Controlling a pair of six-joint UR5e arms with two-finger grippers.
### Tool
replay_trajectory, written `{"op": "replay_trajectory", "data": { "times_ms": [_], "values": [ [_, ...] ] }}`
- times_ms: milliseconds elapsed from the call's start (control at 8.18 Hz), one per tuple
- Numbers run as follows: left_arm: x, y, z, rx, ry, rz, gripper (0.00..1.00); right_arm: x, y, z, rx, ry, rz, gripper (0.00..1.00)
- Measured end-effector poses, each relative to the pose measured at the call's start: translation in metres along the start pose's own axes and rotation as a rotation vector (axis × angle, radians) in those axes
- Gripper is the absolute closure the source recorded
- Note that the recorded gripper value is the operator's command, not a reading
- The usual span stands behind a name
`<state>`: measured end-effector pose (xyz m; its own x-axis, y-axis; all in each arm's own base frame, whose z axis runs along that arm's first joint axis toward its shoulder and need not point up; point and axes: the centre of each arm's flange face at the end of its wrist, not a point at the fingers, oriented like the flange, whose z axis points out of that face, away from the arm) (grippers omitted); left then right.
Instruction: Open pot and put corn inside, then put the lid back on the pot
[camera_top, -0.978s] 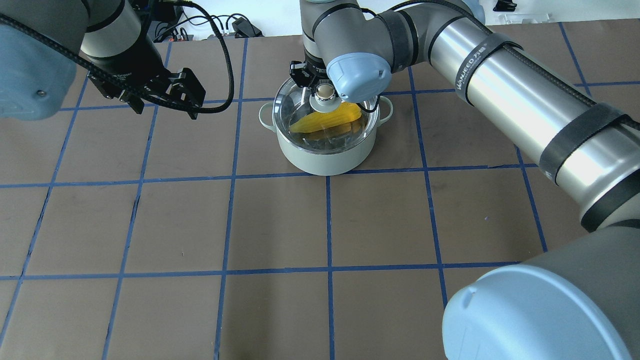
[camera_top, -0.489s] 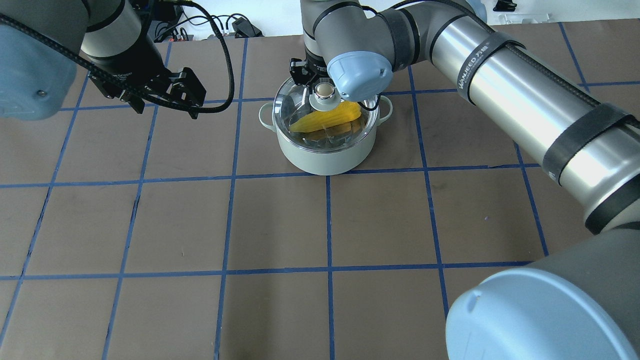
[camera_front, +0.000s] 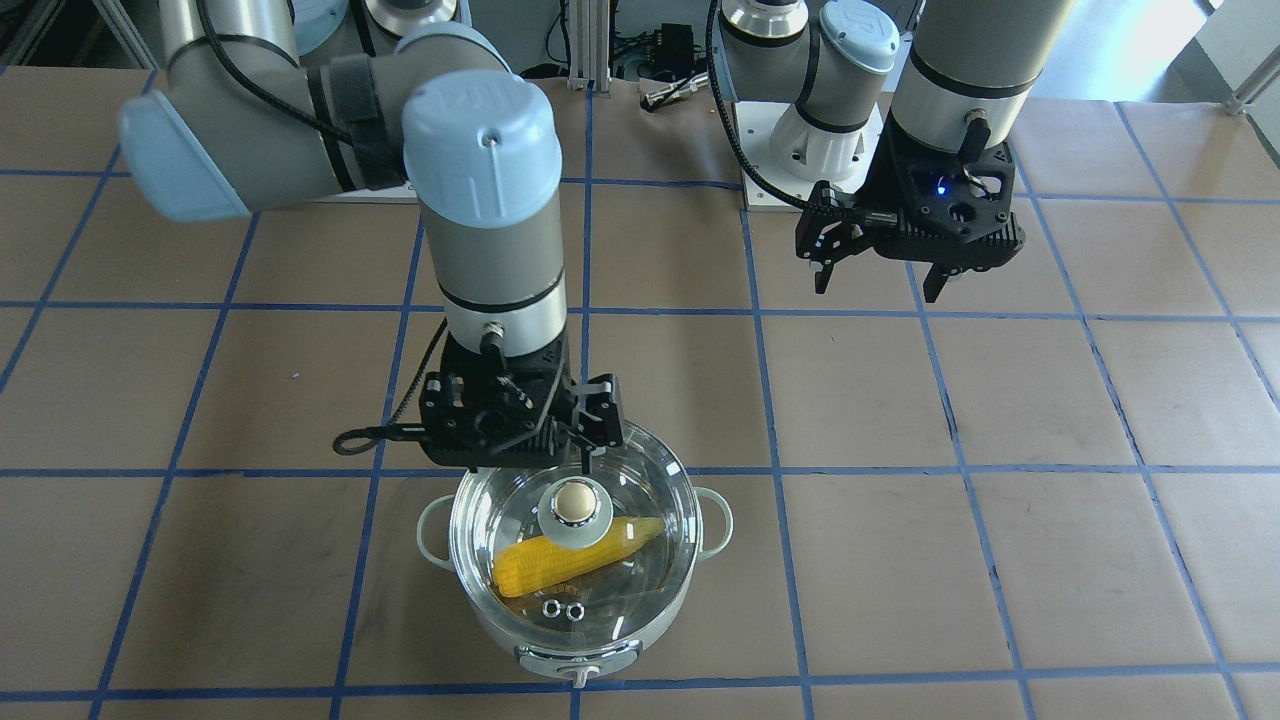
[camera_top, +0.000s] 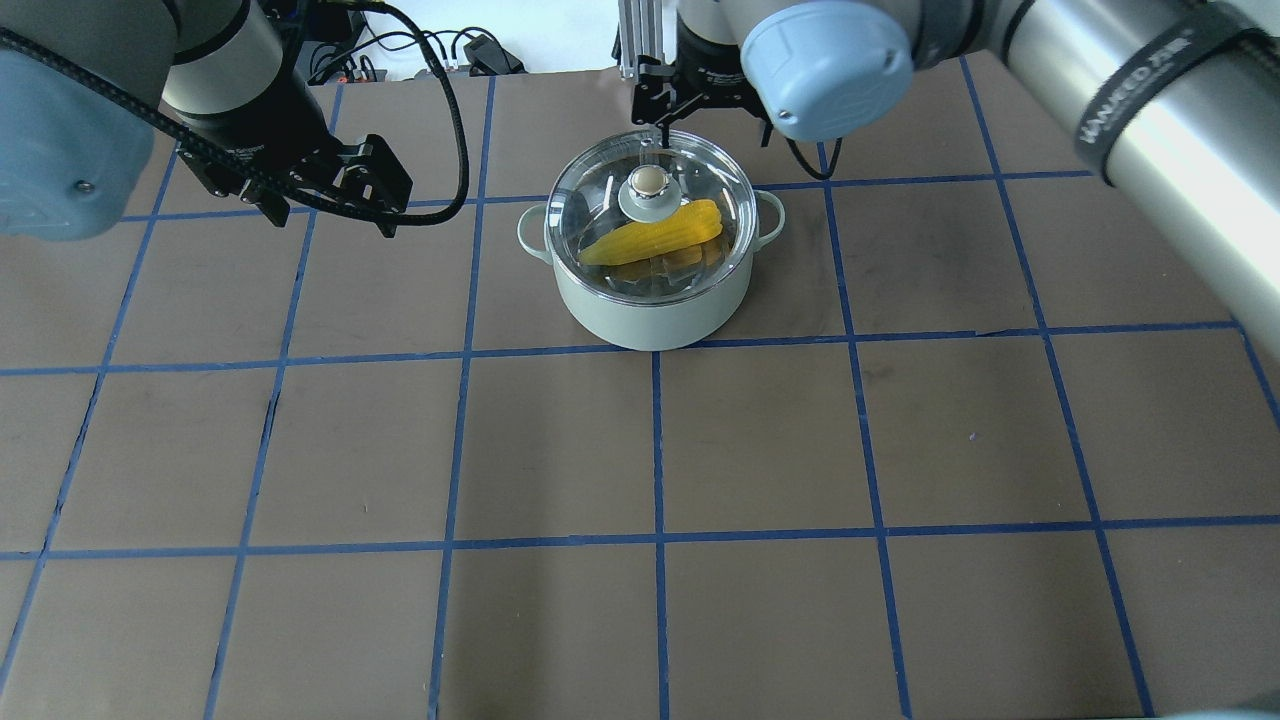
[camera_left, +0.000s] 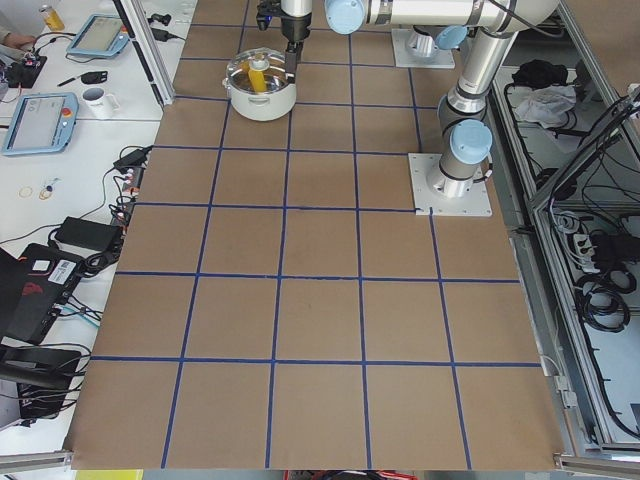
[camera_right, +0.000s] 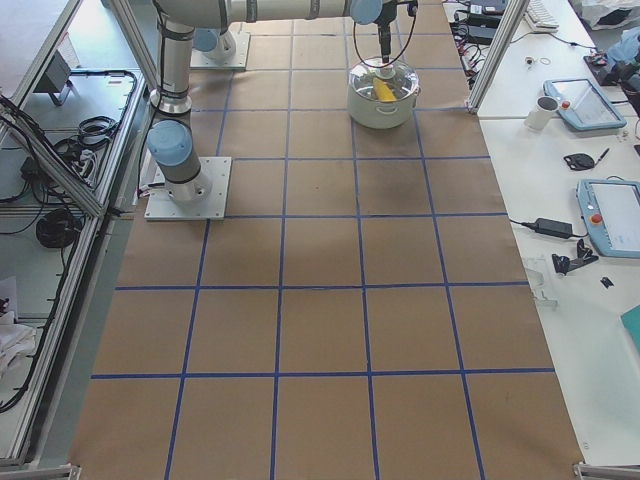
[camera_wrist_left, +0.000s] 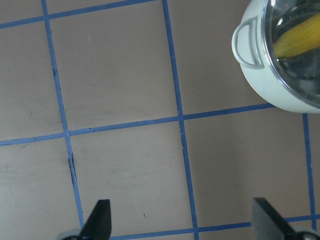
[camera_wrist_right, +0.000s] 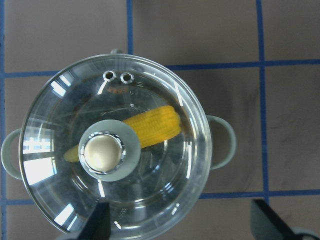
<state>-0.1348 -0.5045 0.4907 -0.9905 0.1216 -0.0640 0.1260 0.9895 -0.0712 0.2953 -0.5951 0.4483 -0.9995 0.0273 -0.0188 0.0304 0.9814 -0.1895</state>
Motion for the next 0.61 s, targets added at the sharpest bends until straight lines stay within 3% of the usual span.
{"op": "replay_trajectory", "data": {
  "times_ms": [244, 489, 611],
  "values": [
    [0.0, 0.0, 0.0, -0.001, 0.0, -0.001, 0.0, 0.061, 0.031, -0.041, -0.038, -0.001, -0.022, 0.0],
    [0.0, -0.001, 0.001, 0.0, 0.001, -0.04, 0.0, 0.09, 0.07, -0.062, -0.054, -0.003, -0.026, 0.0],
    [0.001, -0.002, 0.001, 0.004, 0.002, -0.076, 0.0, 0.097, 0.088, -0.07, -0.086, 0.002, -0.027, 0.0]
  ]
}}
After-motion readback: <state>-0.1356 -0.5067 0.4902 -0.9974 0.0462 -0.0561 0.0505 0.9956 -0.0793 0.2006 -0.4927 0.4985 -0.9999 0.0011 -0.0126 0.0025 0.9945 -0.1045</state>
